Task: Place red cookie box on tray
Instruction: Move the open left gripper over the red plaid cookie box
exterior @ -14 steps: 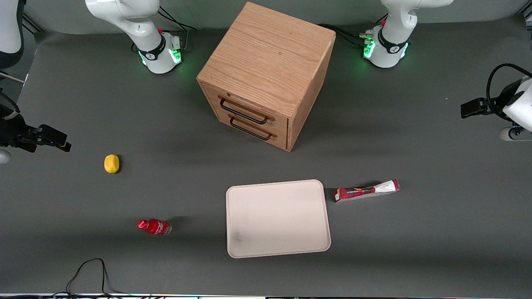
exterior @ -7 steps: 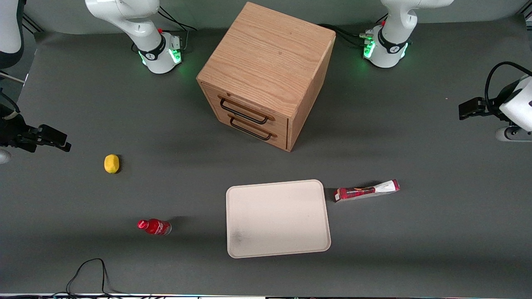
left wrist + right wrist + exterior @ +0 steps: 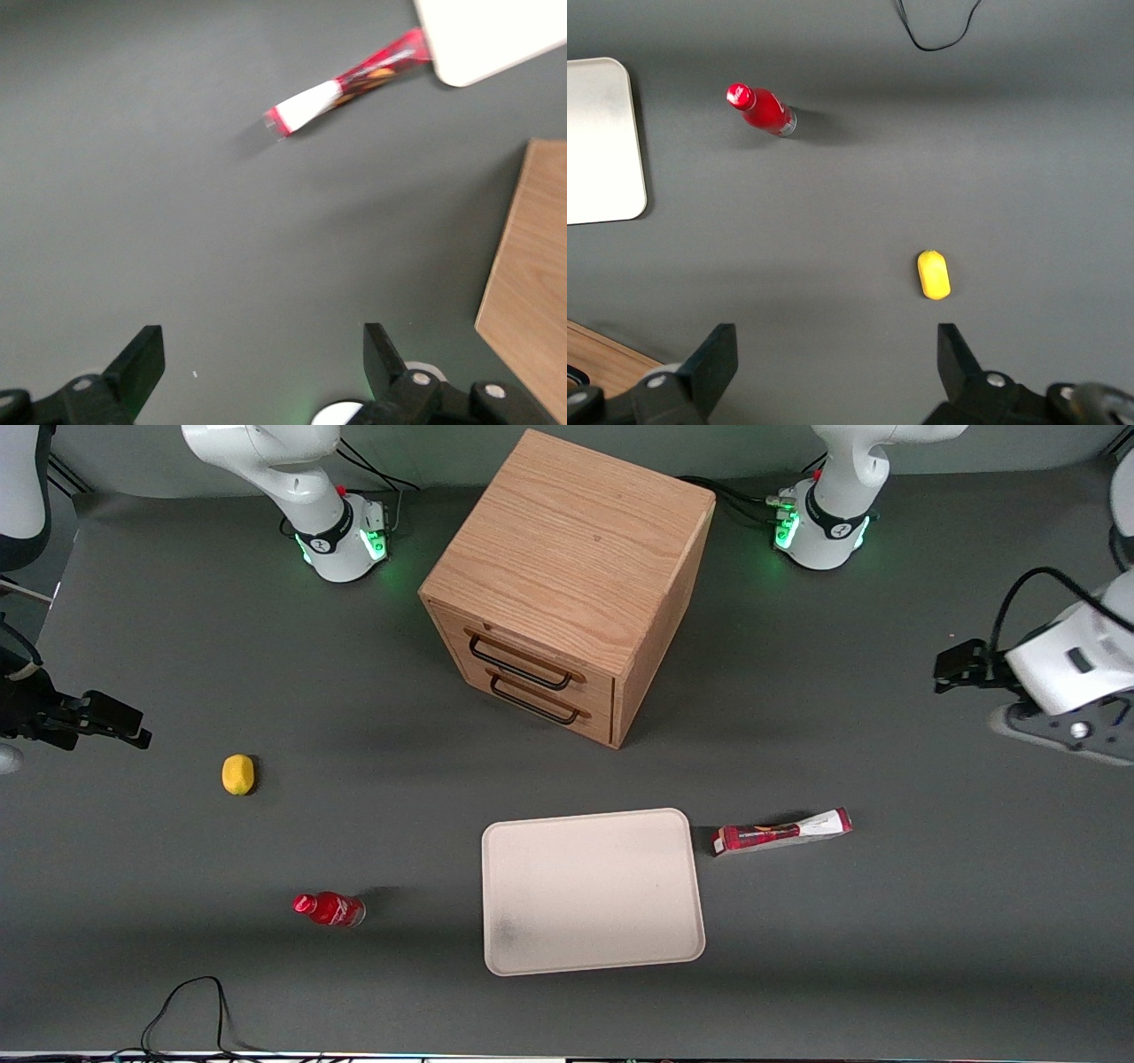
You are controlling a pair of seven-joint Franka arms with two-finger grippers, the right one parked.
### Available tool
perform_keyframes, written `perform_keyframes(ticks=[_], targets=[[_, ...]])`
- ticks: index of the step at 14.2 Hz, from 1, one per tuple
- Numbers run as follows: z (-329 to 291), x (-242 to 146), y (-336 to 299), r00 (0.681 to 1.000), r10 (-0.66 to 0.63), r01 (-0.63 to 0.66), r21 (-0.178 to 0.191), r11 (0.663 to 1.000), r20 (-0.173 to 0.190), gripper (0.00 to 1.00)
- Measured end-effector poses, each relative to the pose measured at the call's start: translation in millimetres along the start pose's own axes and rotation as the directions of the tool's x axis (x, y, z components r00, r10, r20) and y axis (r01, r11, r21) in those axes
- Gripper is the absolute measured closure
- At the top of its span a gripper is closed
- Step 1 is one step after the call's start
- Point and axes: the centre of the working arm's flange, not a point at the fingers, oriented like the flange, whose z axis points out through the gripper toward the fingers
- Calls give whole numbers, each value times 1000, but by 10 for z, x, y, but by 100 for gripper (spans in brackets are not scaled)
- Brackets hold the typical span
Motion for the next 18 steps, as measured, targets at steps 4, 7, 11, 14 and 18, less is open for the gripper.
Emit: perform_keyframes(ticks=[4,7,11,14,18], targets=[[111,492,208,934,357,-357,2,934,-29,0],[242,790,138,809,586,-586,17,810,-53,0],[338,989,175,719,688,-691,-1,723,-96,0],[467,1105,162,626,772,-776,16,631,-107,0],[1014,1404,69,527,843,-847,6,531,-103,0]])
